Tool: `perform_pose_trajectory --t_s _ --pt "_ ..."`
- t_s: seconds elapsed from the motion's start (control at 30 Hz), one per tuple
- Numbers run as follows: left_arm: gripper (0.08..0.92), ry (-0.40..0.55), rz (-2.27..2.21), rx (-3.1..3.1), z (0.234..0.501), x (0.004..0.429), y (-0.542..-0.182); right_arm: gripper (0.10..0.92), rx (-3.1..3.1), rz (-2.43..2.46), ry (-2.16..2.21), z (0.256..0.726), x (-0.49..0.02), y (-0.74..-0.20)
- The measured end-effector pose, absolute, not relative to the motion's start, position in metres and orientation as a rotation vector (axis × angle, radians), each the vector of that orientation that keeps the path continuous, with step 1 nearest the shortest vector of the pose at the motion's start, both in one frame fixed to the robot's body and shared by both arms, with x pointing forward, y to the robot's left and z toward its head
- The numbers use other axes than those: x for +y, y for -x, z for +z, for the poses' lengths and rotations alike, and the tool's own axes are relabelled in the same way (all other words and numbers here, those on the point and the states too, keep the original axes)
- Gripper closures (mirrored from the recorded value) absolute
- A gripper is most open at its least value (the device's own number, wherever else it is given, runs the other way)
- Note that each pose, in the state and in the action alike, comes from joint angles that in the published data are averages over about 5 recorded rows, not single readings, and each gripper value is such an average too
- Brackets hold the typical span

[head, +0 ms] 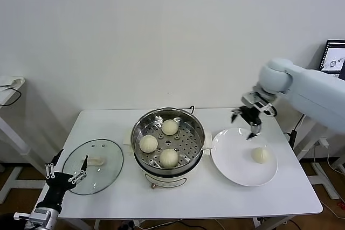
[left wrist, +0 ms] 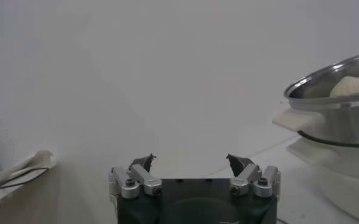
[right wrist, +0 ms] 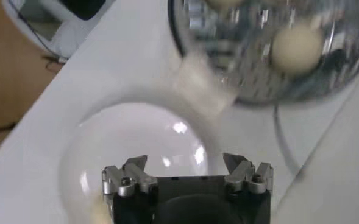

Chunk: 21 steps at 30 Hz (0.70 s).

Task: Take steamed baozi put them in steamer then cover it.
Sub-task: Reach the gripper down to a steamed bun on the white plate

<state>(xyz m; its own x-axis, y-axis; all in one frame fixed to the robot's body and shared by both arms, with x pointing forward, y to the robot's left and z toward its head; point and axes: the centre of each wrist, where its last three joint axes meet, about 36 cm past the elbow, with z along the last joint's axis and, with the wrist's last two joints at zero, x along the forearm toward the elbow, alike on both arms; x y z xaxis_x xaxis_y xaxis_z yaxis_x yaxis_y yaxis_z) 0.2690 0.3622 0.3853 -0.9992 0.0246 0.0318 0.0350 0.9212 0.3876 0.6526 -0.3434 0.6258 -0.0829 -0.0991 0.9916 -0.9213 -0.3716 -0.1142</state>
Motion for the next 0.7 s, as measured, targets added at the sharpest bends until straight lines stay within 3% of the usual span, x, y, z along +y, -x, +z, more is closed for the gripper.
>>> perform_pose_trajectory --t_s 0.3,0.7 --pt "0.177 0.064 -0.617 -3.049 0.383 0.357 -0.269 0.200 -1.205 1.397 -1.349 0.570 -0.397 -0.648" --pt "0.177 0.076 -0.615 -3.051 0.383 0.353 -0.269 0.200 -1.239 1.348 -1.236 0.521 -0.423 -0.644"
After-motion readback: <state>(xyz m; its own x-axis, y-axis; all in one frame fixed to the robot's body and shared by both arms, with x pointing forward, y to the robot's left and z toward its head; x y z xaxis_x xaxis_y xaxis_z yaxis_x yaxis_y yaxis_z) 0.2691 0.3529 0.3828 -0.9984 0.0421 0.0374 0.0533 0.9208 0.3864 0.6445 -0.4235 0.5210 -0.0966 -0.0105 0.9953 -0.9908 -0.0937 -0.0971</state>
